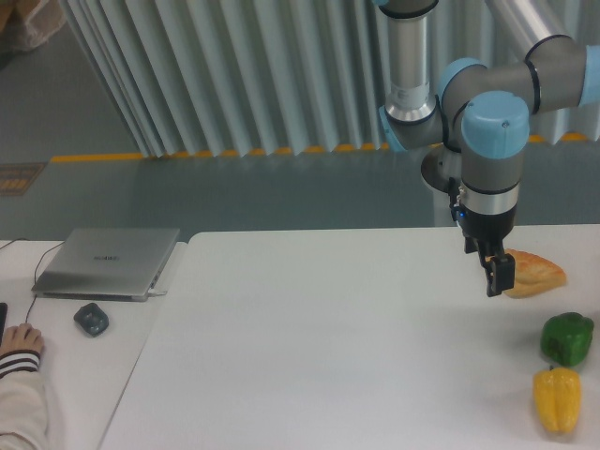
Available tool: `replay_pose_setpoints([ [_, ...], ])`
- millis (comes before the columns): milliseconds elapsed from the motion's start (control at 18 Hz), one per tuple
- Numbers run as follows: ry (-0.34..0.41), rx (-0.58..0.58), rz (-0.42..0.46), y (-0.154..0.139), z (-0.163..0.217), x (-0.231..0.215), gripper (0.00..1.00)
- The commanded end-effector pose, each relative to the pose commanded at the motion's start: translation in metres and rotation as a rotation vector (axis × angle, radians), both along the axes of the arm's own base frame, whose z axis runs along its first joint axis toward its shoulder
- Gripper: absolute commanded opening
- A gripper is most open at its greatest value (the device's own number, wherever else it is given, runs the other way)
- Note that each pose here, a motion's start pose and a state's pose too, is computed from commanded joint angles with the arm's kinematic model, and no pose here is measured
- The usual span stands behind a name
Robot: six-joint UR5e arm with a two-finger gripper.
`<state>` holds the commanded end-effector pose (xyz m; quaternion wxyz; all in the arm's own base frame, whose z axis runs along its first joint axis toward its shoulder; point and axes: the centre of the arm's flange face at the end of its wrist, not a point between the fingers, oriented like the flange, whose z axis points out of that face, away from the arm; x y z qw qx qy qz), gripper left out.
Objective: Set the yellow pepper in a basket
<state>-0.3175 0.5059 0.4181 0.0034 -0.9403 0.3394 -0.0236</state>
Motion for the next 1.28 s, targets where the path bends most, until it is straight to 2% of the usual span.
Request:
replay_pose_setpoints([
  [722,0.006,0.005,0.025,-0.009,0.004,-0.006,1.00],
  [833,0.033,0.023,0.027,-0.008,0.006,-0.006,1.00],
  [1000,0.105,0.098,0.098,-0.007,0.001,-0.008,1.00],
  [1278,0.127,0.114,0.175,-0.022,-0.004,-0.029,1.00],
])
